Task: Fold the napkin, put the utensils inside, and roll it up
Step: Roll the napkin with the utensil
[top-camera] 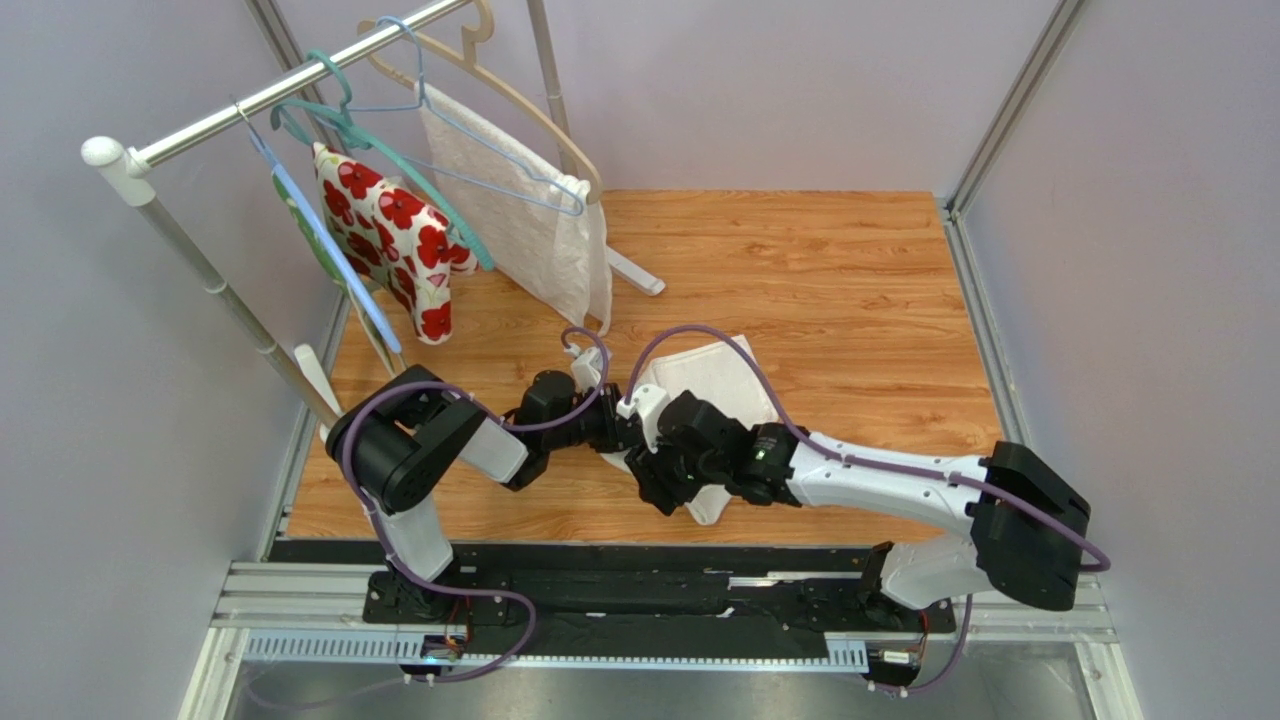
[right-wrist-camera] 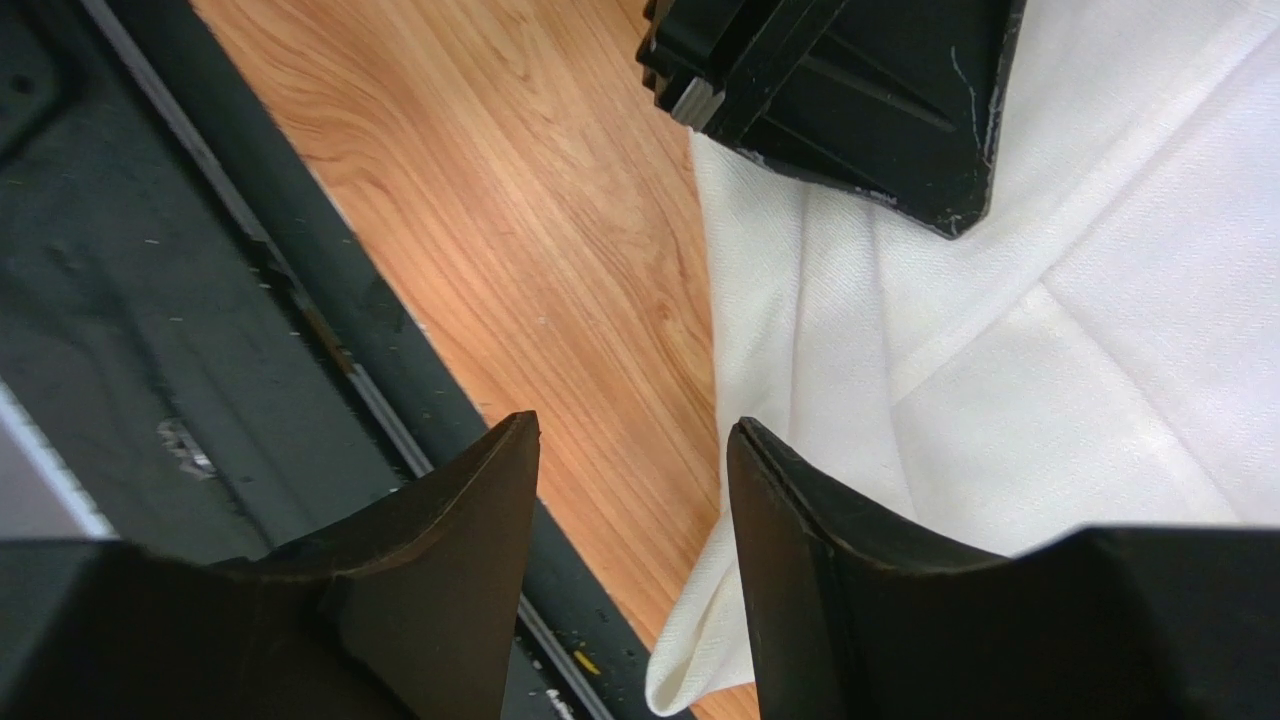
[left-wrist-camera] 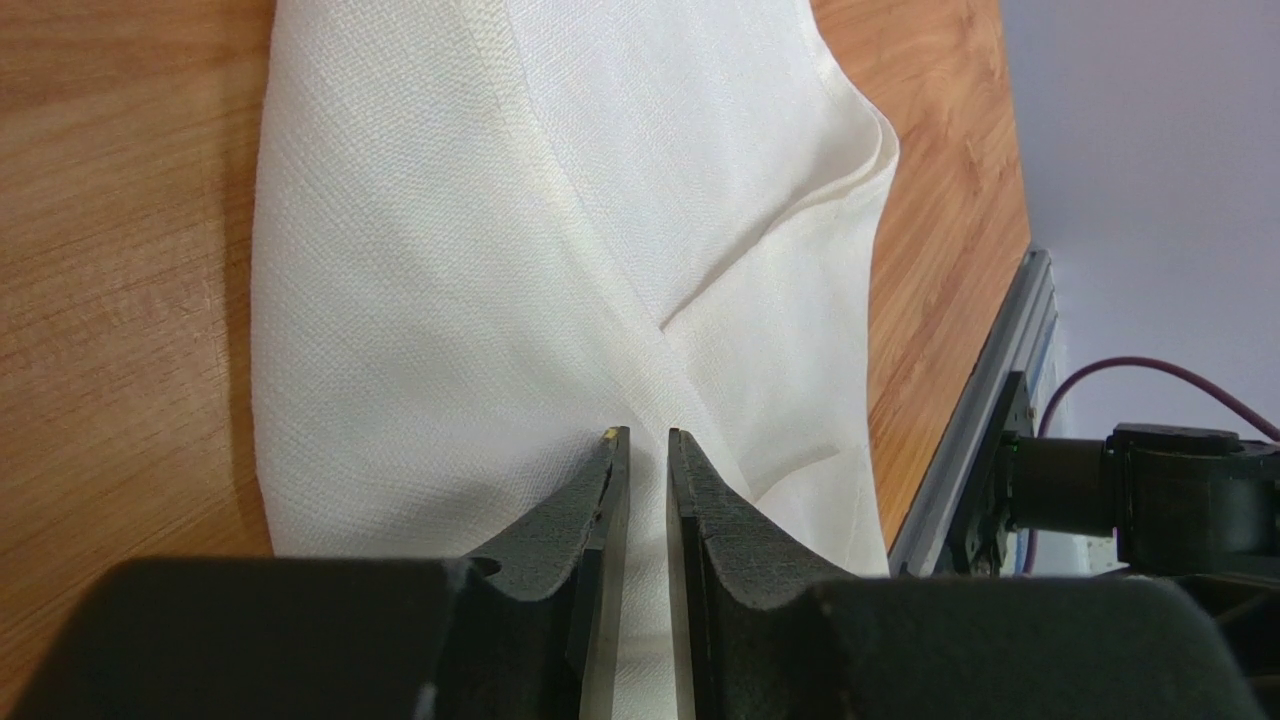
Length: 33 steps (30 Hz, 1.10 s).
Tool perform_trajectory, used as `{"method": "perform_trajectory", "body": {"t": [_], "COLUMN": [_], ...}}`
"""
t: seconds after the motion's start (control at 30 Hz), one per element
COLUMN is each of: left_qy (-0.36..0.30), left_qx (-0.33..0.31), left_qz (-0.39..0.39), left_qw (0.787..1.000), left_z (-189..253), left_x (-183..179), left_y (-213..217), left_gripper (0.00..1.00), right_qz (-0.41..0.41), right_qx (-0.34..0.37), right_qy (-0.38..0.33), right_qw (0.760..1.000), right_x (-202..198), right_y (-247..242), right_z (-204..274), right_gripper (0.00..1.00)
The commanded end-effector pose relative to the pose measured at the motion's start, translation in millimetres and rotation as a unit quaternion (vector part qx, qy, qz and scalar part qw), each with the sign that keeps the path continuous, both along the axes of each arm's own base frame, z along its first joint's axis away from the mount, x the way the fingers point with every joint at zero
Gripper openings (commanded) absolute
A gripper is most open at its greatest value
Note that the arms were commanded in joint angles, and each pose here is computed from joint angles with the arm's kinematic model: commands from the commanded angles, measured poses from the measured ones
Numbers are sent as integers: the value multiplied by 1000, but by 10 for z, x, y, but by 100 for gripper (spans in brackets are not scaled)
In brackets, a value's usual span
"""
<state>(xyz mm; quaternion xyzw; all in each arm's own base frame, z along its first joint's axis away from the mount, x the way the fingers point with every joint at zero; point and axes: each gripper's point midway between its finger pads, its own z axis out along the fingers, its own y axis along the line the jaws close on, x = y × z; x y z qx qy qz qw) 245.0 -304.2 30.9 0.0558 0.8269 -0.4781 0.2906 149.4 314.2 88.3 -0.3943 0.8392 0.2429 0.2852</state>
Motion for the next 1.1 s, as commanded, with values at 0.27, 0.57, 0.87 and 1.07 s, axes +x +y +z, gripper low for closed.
{"method": "perform_trajectory", "body": {"t": [0.27, 0.57, 0.87, 1.07], "left_qy": [35, 36, 30, -1], "left_qx": [33, 32, 26, 6], "left_qz": [-7, -14, -20, -10], "left_qw": [999, 999, 999, 1000], "left_z": [-245, -257, -215, 140], "left_x": [-110, -111, -115, -43], "left_y": [51, 25, 7, -5], "left_gripper": [24, 24, 24, 44], "right_qz": [-15, -23, -29, -17], "right_qx": [-123, -165, -144, -121], "right_qy": [-199, -220, -102, 17], "right_qw": [972, 961, 984, 992], "right_x": [320, 421, 354, 135], "right_y": [-28, -140, -210, -359], "right_z": [-313, -540, -868, -1009], "right_gripper": [54, 54, 46, 27]}}
